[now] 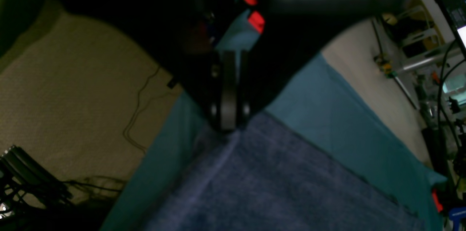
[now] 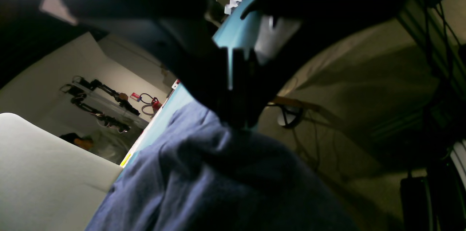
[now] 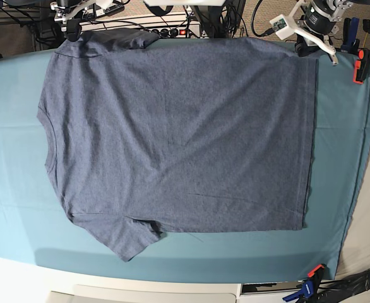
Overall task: Fold the T-shirt properly
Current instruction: 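Lift the gripped side edge with both grippers, then fold the lifted edge over onto the shirt body with both grippers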
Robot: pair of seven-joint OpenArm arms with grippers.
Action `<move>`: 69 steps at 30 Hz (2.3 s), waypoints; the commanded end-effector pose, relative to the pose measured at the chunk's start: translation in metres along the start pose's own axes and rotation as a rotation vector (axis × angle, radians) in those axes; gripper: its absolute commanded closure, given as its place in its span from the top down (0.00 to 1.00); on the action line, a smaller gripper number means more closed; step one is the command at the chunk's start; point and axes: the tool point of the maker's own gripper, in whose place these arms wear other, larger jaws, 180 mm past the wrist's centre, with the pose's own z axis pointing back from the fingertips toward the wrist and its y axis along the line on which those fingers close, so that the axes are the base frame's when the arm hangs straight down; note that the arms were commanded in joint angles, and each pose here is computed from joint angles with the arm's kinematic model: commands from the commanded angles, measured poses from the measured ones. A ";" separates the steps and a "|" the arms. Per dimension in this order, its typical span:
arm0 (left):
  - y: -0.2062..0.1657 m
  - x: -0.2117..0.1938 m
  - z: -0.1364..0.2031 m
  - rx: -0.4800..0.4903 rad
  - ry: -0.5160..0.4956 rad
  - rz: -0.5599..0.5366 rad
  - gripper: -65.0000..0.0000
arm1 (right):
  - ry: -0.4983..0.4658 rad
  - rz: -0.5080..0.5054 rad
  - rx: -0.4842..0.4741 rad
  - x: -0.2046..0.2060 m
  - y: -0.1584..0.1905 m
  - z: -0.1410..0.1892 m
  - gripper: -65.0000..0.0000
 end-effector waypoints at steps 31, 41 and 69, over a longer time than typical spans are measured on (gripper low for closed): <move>0.040 0.010 0.003 0.126 -0.016 -0.044 0.00 | 0.101 -0.179 -0.290 -0.042 -0.112 -0.018 0.00; 0.070 0.023 -0.009 0.175 -0.062 -0.005 0.00 | 0.117 -0.262 -0.251 -0.050 -0.118 -0.038 0.00; 0.126 0.008 -0.061 0.171 -0.095 0.038 0.00 | 0.135 -0.596 -0.176 -0.044 -0.155 -0.124 0.00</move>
